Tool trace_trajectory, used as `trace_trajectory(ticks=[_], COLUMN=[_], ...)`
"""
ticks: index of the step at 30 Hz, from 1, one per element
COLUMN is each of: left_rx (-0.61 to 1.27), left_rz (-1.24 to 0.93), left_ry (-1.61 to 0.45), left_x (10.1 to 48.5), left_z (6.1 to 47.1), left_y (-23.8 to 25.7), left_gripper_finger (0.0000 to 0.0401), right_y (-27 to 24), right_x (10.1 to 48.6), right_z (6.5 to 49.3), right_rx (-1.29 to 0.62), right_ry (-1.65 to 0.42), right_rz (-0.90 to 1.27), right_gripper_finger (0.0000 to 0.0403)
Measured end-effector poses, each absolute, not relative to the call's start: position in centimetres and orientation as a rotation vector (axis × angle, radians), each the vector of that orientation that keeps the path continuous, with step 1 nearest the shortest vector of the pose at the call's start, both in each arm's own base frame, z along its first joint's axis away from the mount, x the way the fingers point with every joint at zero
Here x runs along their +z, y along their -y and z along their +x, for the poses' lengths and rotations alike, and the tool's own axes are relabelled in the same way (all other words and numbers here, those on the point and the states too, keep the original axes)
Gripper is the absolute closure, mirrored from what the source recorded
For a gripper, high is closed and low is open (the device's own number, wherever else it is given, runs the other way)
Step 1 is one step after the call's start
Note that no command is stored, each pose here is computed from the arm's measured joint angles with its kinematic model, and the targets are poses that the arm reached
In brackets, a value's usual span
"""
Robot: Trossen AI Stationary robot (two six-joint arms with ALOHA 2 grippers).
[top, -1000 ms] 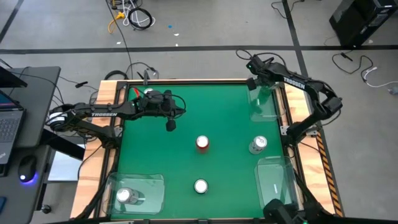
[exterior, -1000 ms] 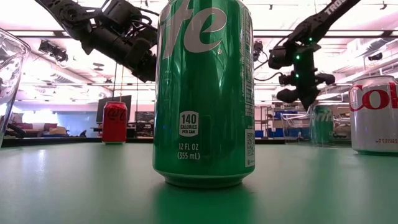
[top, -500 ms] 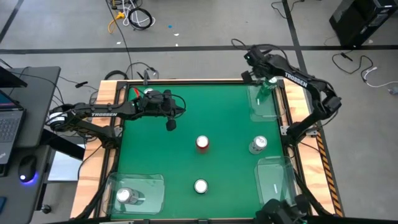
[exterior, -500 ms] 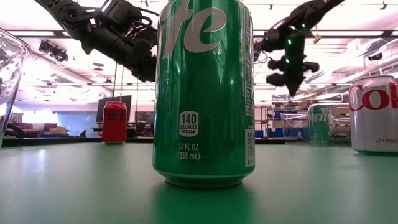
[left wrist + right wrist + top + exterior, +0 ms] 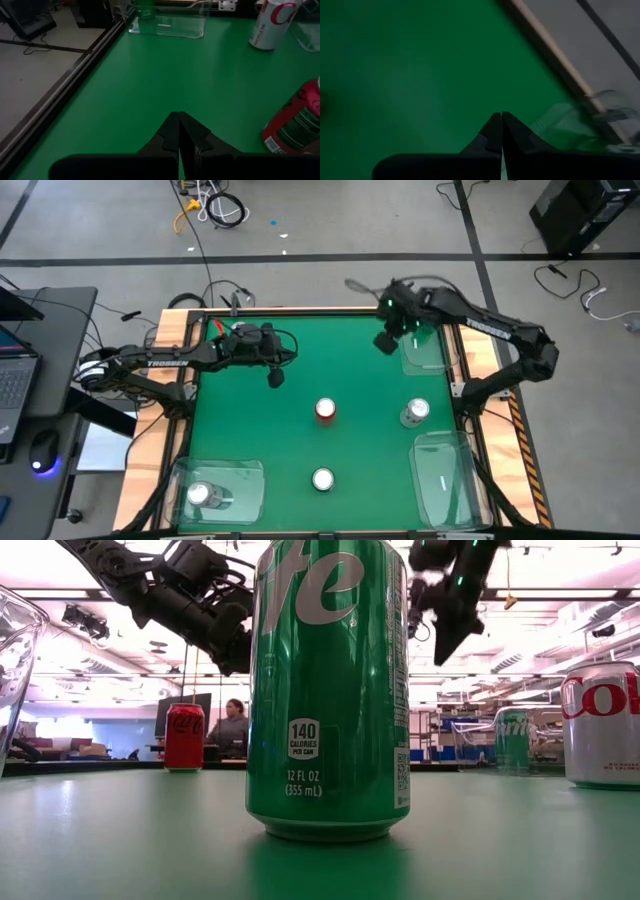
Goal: Sort soda cans
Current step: Put the bottom red-black soda can into the bottom right transparent bin
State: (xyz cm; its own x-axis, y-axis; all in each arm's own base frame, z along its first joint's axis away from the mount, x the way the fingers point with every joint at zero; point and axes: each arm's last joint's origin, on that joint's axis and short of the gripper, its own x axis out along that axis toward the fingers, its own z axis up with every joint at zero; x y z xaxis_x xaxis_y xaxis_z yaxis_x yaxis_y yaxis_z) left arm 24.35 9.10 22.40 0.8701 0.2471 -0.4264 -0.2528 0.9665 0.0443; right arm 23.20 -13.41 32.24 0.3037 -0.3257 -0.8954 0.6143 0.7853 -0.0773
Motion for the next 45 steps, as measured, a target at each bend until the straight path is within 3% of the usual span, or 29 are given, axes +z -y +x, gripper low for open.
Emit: trace_trajectory(ticks=[11, 21, 26, 37, 45], left_rx=[0.265, 0.146, 0.135, 0.149, 0.172], left_rz=[-0.058, -0.157, -0.147, -0.124, -0.116], left_ry=[-0.436, -0.435, -0.438, -0.434, -0.435], left_x=[22.4, 22.3, 22.3, 22.4, 22.4], left_z=[24.4, 24.5, 24.8, 25.0, 25.0], left_y=[-9.1, -8.3, -7.6, -6.9, -7.0], left_gripper_finger=[0.0399, 0.0399, 0.0399, 0.0399, 0.0399], right_y=[3.2, -2.3, -4.3, -5.2, -4.6], right_x=[32.7, 28.8, 26.9, 24.6, 22.1], right_z=[23.5, 28.9, 31.7, 34.2, 35.3], right_rx=[-0.385, -0.113, -0.044, -0.09, -0.174], right_ry=[-0.995, -0.746, -0.68, -0.62, -0.674], right_rz=[0.285, 0.253, 0.221, 0.164, 0.169], right_gripper_finger=[0.0403, 0.0377, 0.031, 0.0099, 0.0016])
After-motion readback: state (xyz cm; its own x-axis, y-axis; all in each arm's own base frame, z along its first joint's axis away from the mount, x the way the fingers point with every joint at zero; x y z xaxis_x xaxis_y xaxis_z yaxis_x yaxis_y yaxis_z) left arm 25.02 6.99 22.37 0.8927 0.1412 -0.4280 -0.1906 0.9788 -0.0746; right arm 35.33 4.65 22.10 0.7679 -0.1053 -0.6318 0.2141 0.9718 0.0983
